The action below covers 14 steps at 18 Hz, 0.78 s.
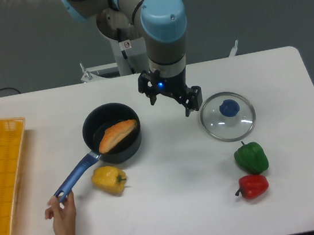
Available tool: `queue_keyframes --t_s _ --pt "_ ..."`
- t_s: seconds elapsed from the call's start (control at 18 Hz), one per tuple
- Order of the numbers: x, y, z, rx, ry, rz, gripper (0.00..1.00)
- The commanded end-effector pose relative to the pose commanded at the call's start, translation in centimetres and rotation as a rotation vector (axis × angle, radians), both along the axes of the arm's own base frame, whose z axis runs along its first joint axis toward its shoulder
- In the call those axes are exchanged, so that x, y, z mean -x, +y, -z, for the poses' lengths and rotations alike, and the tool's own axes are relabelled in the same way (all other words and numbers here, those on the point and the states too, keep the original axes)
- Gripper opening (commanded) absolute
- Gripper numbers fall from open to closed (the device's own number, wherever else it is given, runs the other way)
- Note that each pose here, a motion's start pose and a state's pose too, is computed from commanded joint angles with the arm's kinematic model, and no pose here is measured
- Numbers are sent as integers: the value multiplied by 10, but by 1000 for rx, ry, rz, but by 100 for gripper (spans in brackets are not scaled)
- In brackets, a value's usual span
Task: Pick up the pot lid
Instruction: 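Move the gripper over the blue knob of the glass lid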
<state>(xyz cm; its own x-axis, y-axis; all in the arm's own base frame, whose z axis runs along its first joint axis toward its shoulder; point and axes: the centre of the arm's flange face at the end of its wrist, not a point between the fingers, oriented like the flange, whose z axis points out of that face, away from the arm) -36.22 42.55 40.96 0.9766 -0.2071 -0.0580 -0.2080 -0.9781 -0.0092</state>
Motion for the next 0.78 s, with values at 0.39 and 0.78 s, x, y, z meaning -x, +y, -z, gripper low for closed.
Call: queue_keyframes --t_s 0.39,0.78 --pt "30 -30 24 32 -3 121 100" --pt "50 -44 74 84 -22 212 100"
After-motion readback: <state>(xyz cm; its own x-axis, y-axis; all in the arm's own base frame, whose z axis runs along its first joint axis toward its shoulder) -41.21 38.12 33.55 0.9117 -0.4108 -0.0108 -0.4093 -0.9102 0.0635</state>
